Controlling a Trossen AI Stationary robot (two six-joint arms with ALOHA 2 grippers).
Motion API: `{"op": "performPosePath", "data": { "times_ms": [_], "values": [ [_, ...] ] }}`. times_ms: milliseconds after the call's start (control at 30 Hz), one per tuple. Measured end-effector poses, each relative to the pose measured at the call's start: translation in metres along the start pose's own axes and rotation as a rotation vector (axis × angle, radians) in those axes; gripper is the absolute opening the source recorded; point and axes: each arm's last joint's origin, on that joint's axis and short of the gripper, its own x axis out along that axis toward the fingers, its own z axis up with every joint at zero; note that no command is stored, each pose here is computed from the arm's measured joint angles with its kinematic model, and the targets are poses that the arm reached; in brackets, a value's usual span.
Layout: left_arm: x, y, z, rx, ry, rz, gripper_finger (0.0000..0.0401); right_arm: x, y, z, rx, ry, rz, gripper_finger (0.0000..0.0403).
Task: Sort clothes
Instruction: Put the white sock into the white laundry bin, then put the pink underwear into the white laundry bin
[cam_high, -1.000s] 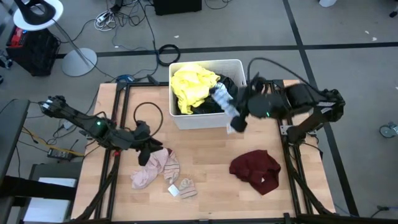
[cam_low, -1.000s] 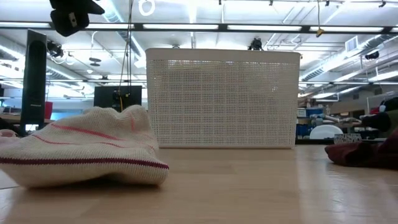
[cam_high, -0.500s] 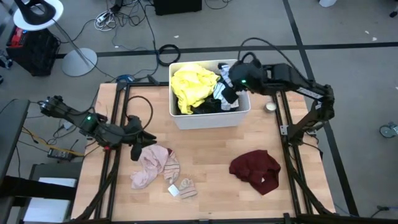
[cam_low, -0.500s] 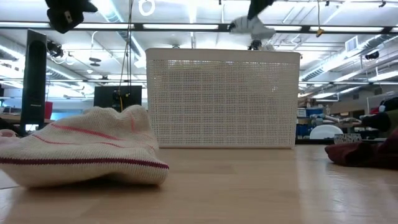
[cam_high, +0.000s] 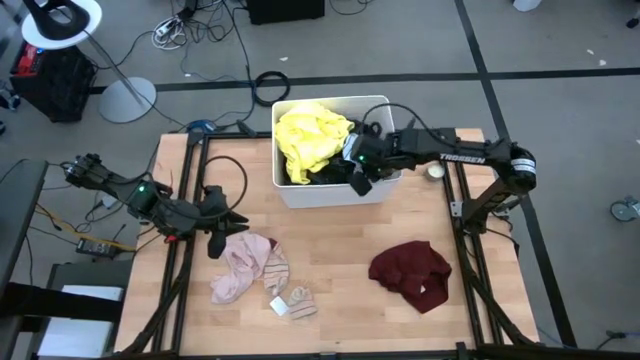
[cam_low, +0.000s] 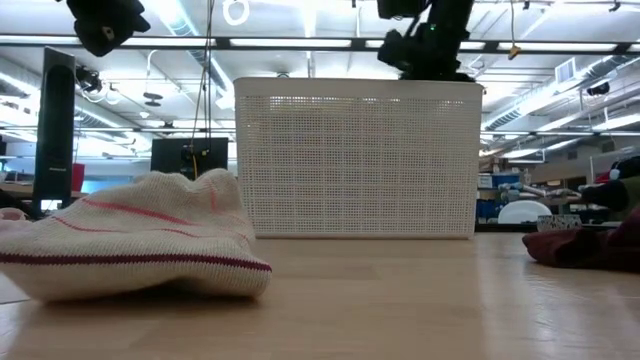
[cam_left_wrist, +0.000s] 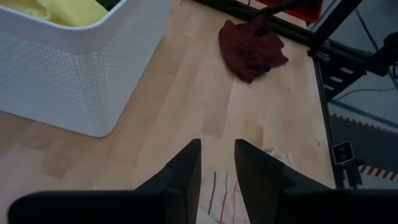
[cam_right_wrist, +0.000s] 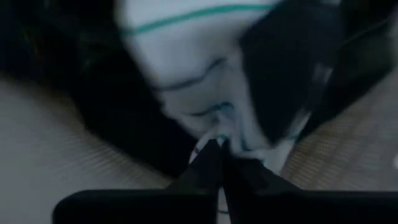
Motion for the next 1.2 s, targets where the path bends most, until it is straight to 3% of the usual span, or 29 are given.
{"op": "performPosePath", "data": {
  "times_ms": [100,300,767,967,1200],
  "values": [
    [0.0,0.0,0.0,0.007,0.005,0.002,0.0101,0.007,-0.003,-0.003,0.099,0.01,0.007,0.0022],
    [-0.001,0.002,-0.002,0.014,0.019,0.012,0.0101,0.0,-0.006,0.006,0.128,-0.007,0.016,0.0067],
    [-0.001,0.002,0.0,-0.028,-0.017,0.036,0.0101,-0.074,-0.018,0.027,0.1,-0.086,0.061,0.017],
    [-0.001,0.003,0.001,-0.054,-0.04,0.054,0.0101,-0.121,-0.016,0.011,0.097,-0.056,0.098,0.0182],
    [-0.001,0.001,0.005,-0.072,-0.089,0.053,0.0101,-0.153,0.003,-0.029,0.099,-0.019,0.165,0.0185]
  ]
}}
